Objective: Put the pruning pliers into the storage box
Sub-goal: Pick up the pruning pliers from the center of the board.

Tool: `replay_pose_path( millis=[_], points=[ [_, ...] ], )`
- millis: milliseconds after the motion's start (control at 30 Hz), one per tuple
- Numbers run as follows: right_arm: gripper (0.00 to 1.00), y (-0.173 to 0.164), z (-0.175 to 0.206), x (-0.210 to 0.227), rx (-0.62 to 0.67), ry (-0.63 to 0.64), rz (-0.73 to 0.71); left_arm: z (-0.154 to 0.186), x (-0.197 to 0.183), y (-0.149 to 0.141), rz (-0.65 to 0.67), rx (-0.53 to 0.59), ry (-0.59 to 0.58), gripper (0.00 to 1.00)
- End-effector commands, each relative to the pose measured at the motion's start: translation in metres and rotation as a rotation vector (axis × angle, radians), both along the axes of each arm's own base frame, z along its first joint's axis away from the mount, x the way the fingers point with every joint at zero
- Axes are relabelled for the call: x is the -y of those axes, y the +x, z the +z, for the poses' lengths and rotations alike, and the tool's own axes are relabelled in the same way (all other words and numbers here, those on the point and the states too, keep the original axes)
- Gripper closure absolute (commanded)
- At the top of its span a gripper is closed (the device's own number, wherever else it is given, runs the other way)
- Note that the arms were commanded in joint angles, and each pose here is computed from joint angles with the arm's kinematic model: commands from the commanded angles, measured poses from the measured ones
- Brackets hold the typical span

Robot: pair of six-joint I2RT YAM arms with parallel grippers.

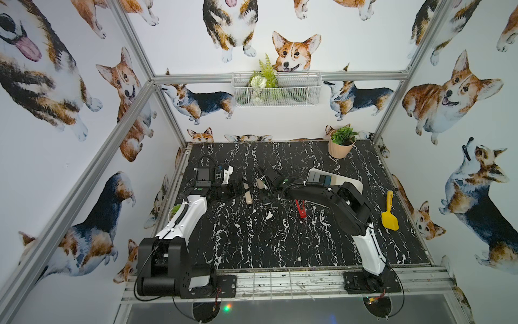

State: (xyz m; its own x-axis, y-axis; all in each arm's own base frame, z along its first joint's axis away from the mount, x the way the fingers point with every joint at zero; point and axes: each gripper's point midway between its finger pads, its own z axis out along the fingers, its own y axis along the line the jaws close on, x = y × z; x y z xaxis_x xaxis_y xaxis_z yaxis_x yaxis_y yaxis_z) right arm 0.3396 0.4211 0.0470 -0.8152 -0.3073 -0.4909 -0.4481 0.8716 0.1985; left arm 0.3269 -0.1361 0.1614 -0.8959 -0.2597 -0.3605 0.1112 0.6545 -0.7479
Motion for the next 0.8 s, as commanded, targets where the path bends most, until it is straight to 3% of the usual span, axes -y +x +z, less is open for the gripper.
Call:
replay_pose_path(
  millis=[0, 467, 667, 767],
  points=[
    [0.44, 0.001, -0.004, 0.005, 0.001, -0.042, 0.001, 0.002, -0.008, 0.003, 0.022, 0.021, 0.019, 0.0],
    [0.51, 0.002, -0.017, 0.006, -0.016, -0.074, -0.006, 0.003, -0.009, 0.006, 0.032, 0.016, -0.014, 0.0],
    [0.59, 0.004, -0.017, 0.005, -0.018, -0.077, -0.015, 0.003, -0.009, 0.006, 0.033, 0.016, -0.022, 0.0],
    [0.68, 0.005, -0.018, 0.007, -0.016, -0.087, -0.019, 0.003, -0.008, 0.006, 0.031, 0.016, -0.027, 0.0]
  ],
)
